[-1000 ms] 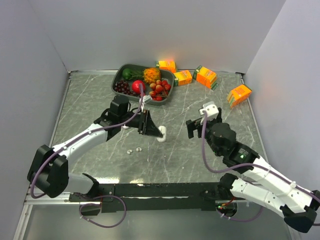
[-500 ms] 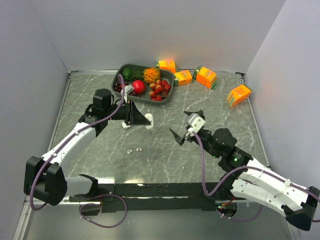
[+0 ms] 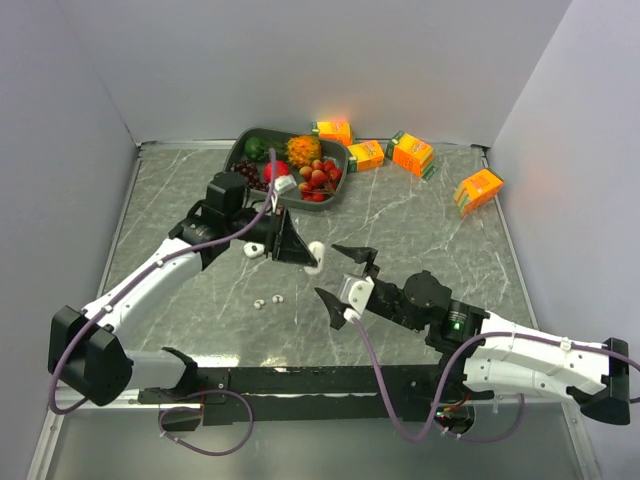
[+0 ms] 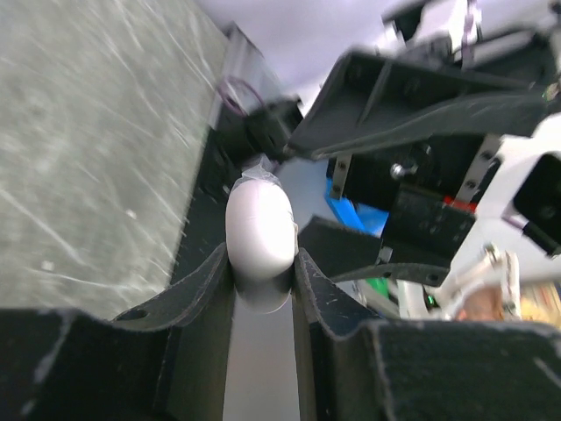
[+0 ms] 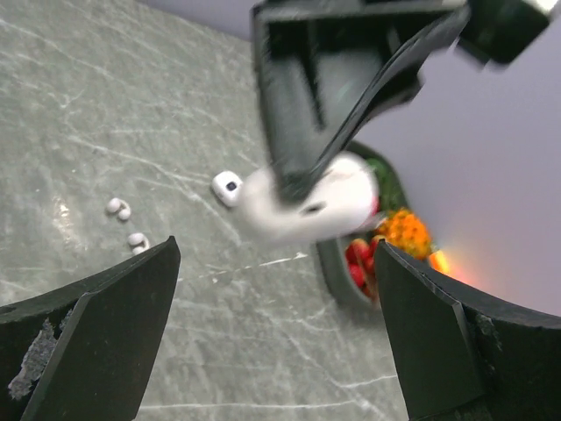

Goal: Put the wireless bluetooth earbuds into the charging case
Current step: Adjust the earbud.

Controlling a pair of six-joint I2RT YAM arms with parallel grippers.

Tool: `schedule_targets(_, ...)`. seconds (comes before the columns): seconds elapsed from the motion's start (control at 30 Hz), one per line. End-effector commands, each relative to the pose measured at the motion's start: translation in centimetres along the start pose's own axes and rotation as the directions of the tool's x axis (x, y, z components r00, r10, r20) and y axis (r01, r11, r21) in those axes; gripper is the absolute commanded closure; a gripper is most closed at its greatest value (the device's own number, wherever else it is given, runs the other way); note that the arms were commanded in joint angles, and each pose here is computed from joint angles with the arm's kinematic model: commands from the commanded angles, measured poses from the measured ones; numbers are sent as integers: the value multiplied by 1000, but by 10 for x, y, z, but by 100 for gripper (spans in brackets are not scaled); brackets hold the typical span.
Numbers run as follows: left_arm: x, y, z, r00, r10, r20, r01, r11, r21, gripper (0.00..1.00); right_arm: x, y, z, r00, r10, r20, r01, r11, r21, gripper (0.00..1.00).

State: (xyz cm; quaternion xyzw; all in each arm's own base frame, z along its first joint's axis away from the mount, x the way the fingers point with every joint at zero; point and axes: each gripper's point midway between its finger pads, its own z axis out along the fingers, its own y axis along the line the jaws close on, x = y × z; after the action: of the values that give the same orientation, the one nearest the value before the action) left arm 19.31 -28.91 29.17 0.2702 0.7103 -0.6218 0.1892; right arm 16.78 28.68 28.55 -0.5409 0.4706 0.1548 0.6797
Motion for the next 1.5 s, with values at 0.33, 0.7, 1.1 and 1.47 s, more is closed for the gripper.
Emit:
schedule_targets(0.33,23,-35,7,993,90,-74,-85,994,72,99,-23,-7,2,995,-84,53,81,995,51,1)
schedule_targets(0.7,27,-43,8,990,104,-91,-97,992,85,99,-22,0,7,993,-107,56,106,994,25,3)
schedule_targets(1.1,25,-53,11,988,120,-93,-111,989,94,99,-20,10,9,992,-107,71,108,994,-10,19)
schedule_targets(1.47,24,-54,12,987,125,-99,-115,989,98,73,-18,8,4,990,-117,74,117,993,4,57)
